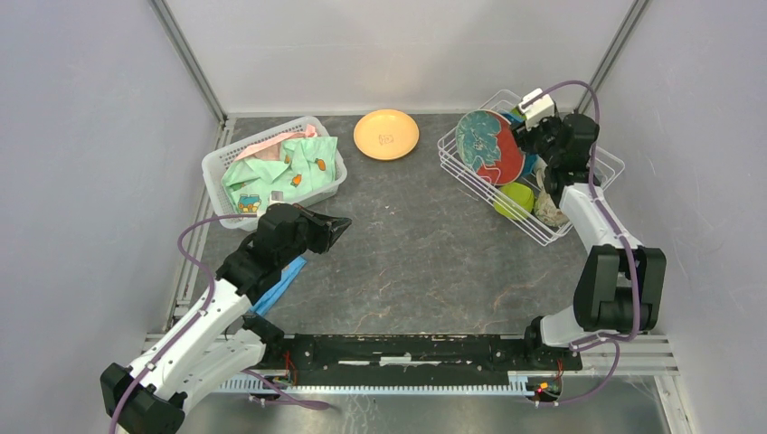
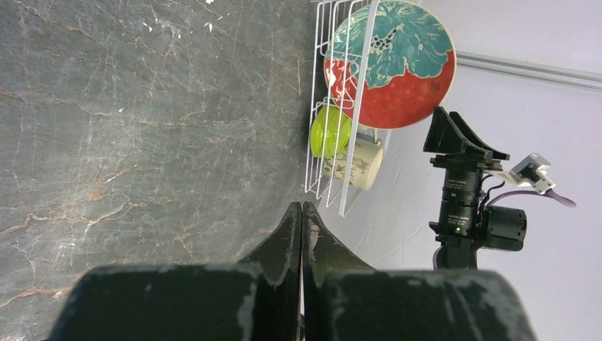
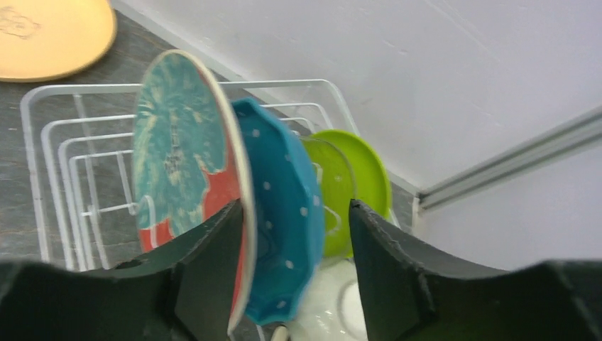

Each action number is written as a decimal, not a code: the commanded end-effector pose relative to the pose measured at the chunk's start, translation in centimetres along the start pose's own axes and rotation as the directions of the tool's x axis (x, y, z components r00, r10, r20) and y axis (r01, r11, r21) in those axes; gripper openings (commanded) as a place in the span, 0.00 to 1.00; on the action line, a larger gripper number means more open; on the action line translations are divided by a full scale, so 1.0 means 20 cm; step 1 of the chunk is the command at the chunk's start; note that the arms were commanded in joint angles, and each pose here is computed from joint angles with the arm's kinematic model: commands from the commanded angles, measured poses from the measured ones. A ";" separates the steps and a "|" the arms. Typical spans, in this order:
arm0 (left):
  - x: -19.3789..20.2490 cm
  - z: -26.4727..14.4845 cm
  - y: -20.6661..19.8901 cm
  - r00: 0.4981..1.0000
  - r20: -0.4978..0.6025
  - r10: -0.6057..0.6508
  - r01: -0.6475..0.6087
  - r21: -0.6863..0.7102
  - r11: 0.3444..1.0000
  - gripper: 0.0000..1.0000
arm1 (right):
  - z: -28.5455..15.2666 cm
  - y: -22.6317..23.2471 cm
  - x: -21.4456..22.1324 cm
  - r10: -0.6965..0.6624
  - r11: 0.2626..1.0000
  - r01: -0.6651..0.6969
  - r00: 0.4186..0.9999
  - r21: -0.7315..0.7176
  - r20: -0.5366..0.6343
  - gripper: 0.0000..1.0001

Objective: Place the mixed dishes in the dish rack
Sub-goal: Insert the plate into the dish rack.

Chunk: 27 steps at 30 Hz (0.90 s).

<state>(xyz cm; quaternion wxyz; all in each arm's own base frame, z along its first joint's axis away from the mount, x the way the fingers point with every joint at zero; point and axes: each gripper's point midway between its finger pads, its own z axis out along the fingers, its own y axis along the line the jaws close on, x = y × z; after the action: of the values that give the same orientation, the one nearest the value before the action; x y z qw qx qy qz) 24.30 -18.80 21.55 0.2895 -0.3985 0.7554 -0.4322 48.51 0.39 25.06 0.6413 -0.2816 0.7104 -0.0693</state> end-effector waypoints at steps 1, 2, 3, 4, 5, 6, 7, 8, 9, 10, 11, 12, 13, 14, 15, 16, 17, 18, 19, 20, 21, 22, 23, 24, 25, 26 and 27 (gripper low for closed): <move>-0.02 0.00 0.00 1.000 0.020 -0.020 0.020 0.001 1.000 0.02 | -0.10 -0.23 -0.21 0.042 0.984 -0.051 0.997 0.172 0.057 0.73; -0.02 0.00 0.00 1.000 0.021 -0.020 0.020 -0.002 1.000 0.02 | -0.11 -0.23 -0.21 0.064 0.981 -0.072 0.996 0.178 0.055 0.87; -0.02 0.00 0.00 1.000 0.020 -0.020 0.020 -0.002 1.000 0.02 | -0.12 -0.24 -0.22 0.091 0.977 -0.100 0.994 0.189 0.059 0.98; -0.01 0.00 0.00 1.000 0.017 -0.019 0.019 -0.004 1.000 0.02 | -0.13 -0.24 -0.22 0.122 0.970 -0.133 0.990 0.204 0.063 0.98; -0.01 0.00 0.00 1.000 0.015 -0.019 0.019 -0.006 1.000 0.02 | -0.13 -0.25 -0.21 0.146 0.964 -0.156 0.987 0.216 0.061 0.98; -0.01 0.00 0.00 1.000 0.013 -0.019 0.019 -0.007 1.000 0.02 | -0.13 -0.26 -0.20 0.176 0.955 -0.184 0.983 0.231 0.056 0.98; -0.01 0.00 0.00 1.000 0.014 -0.019 0.019 -0.008 1.000 0.02 | -0.14 -0.26 -0.19 0.212 0.946 -0.219 0.976 0.240 0.054 0.98; -0.01 0.00 0.00 1.000 0.015 -0.019 0.019 -0.007 1.000 0.02 | -0.14 -0.26 -0.19 0.255 0.932 -0.261 0.965 0.251 0.057 0.98; -0.01 0.00 0.00 1.000 0.017 -0.019 0.019 -0.006 1.000 0.02 | -0.14 -0.26 -0.19 0.324 0.907 -0.328 0.944 0.264 0.058 0.98; -0.01 0.00 0.00 1.000 0.019 -0.020 0.020 -0.004 1.000 0.02 | -0.13 -0.26 -0.19 0.387 0.883 -0.388 0.920 0.264 0.061 0.98; -0.02 0.00 0.00 1.000 0.024 -0.019 0.020 -0.002 1.000 0.02 | -0.12 -0.24 -0.19 0.442 0.861 -0.442 0.895 0.252 0.059 0.98; -0.03 0.00 0.00 0.999 0.036 -0.020 0.020 -0.001 1.000 0.02 | -0.10 -0.21 -0.20 0.506 0.835 -0.505 0.861 0.219 0.058 0.98; -0.04 0.00 -0.01 0.999 0.047 -0.020 0.020 0.001 1.000 0.02 | -0.09 -0.18 -0.22 0.546 0.816 -0.545 0.836 0.193 0.052 0.98; -0.06 0.00 -0.01 0.998 0.066 -0.021 0.020 0.005 1.000 0.02 | -0.08 -0.15 -0.24 0.597 0.787 -0.595 0.801 0.161 0.042 0.98; -0.08 0.00 -0.01 0.995 0.097 -0.021 0.020 0.008 1.000 0.02 | -0.08 -0.11 -0.26 0.637 0.762 -0.635 0.770 0.123 0.031 0.98; -0.11 0.00 -0.02 0.991 0.129 -0.022 0.021 0.012 1.000 0.02 | -0.08 -0.08 -0.28 0.659 0.748 -0.657 0.752 0.090 0.021 0.98; -0.13 0.00 -0.03 0.988 0.150 -0.024 0.022 0.019 1.000 0.02 | -0.09 -0.02 -0.28 0.675 0.737 -0.673 0.738 0.065 -0.008 0.98; -0.14 0.00 -0.05 0.987 0.157 -0.027 0.023 0.030 0.999 0.02 | -0.10 0.03 -0.29 0.673 0.740 -0.671 0.740 0.045 -0.024 0.98; -0.15 0.00 -0.08 0.987 0.159 -0.030 0.023 0.042 0.999 0.02 | -0.12 0.07 -0.29 0.665 0.746 -0.664 0.745 0.037 -0.042 0.98; -0.15 0.01 -0.11 0.986 0.163 -0.033 0.024 0.056 0.998 0.02 | -0.13 0.12 -0.30 0.656 0.755 -0.656 0.753 0.027 -0.054 0.98; -0.15 0.01 -0.15 0.986 0.163 -0.036 0.025 0.068 0.997 0.02 | -0.15 0.19 -0.32 0.646 0.763 -0.647 0.761 0.002 -0.060 0.98; -0.15 0.02 -0.19 0.986 0.160 -0.036 0.025 0.073 0.997 0.02 | -0.16 0.28 -0.36 0.631 0.772 -0.634 0.772 -0.041 -0.072 0.98; -0.15 0.04 -0.23 0.987 0.158 -0.037 0.025 0.076 0.997 0.02 | -0.18 0.36 -0.38 0.620 0.777 -0.626 0.780 -0.072 -0.091 0.98; -0.15 0.07 -0.27 0.988 0.153 -0.036 0.025 0.073 0.997 0.02 | -0.20 0.46 -0.41 0.600 0.783 -0.611 0.792 -0.120 -0.115 0.98; -0.15 0.12 -0.34 0.988 0.147 -0.034 0.024 0.066 0.998 0.02 | -0.23 0.55 -0.43 0.581 0.785 -0.597 0.802 -0.165 -0.135 0.98; -0.15 0.16 -0.38 0.989 0.145 -0.033 0.024 0.058 0.998 0.02 | -0.25 0.62 -0.43 0.575 0.779 -0.595 0.803 -0.195 -0.153 0.98; -0.15 0.20 -0.41 0.989 0.146 -0.030 0.024 0.046 0.999 0.02 | -0.28 0.70 -0.43 0.577 0.766 -0.601 0.799 -0.229 -0.170 0.98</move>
<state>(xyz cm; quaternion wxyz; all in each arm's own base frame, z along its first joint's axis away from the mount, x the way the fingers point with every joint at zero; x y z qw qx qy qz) 27.87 -18.58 22.59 0.3252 -0.4261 0.7459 -0.3954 43.15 10.22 27.04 0.5746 -0.0752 0.7974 0.1684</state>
